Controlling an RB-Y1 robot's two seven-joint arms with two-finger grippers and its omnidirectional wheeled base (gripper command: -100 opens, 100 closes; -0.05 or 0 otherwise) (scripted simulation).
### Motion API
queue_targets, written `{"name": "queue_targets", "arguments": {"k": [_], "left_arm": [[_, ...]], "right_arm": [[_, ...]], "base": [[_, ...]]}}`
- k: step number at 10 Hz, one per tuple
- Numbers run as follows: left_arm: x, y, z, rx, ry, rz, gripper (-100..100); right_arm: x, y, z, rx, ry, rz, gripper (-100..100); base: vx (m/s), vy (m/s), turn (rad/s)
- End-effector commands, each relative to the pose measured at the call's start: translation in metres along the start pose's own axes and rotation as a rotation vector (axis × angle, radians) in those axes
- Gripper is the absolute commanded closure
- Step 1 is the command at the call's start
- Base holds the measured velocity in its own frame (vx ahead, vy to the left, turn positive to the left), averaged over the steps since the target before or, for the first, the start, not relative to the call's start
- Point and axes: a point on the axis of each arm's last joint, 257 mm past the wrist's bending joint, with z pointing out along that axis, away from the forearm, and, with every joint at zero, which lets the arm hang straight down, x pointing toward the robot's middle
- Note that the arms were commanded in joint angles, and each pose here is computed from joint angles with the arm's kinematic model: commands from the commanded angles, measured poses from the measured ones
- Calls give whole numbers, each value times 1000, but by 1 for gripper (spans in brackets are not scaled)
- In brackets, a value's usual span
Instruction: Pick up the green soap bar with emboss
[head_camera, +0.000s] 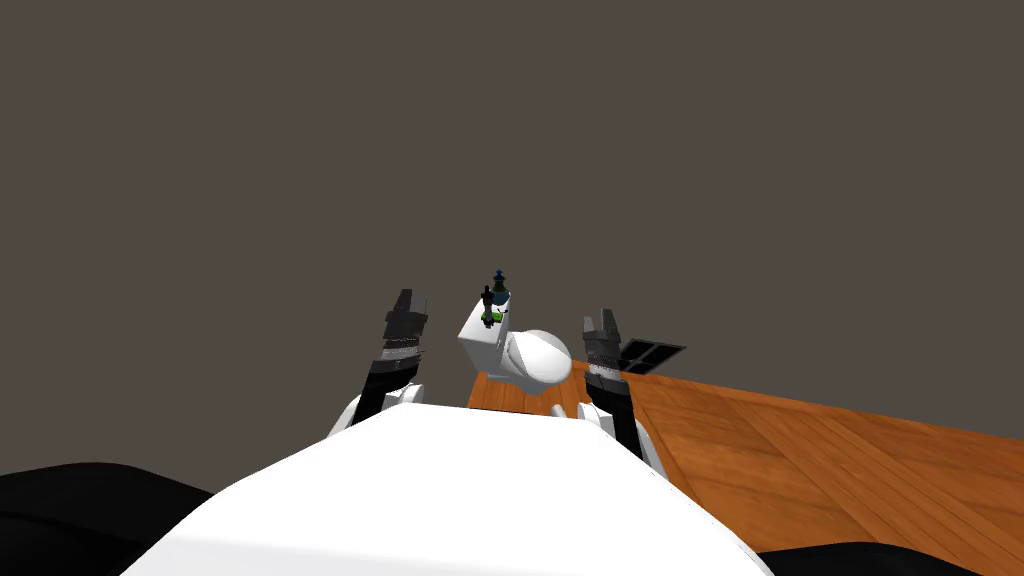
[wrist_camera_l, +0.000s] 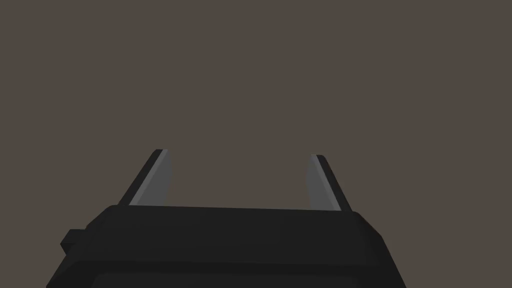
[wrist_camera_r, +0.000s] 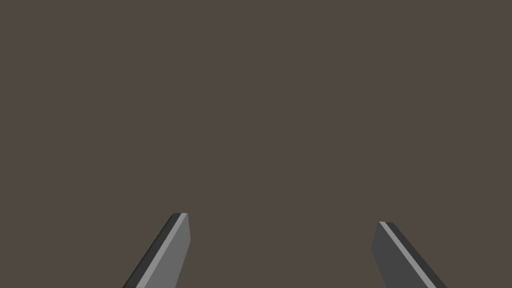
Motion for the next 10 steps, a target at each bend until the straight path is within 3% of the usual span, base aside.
{"name": "queue_targets", "arguments": {"k": [1,5,10], "left_arm": [[5,-2,5,9,37,9,-100],[19,-7,33,34,121,17,-100],[31,-4,73,28,160,6,-100]], "right_arm": [[0,0,0,0,0,0,0],[0,0,0,0,0,0,0],[0,0,0,0,0,0,0]], "base": [[30,-5,-4],[111,-27,1],[126,-35,18]]}}
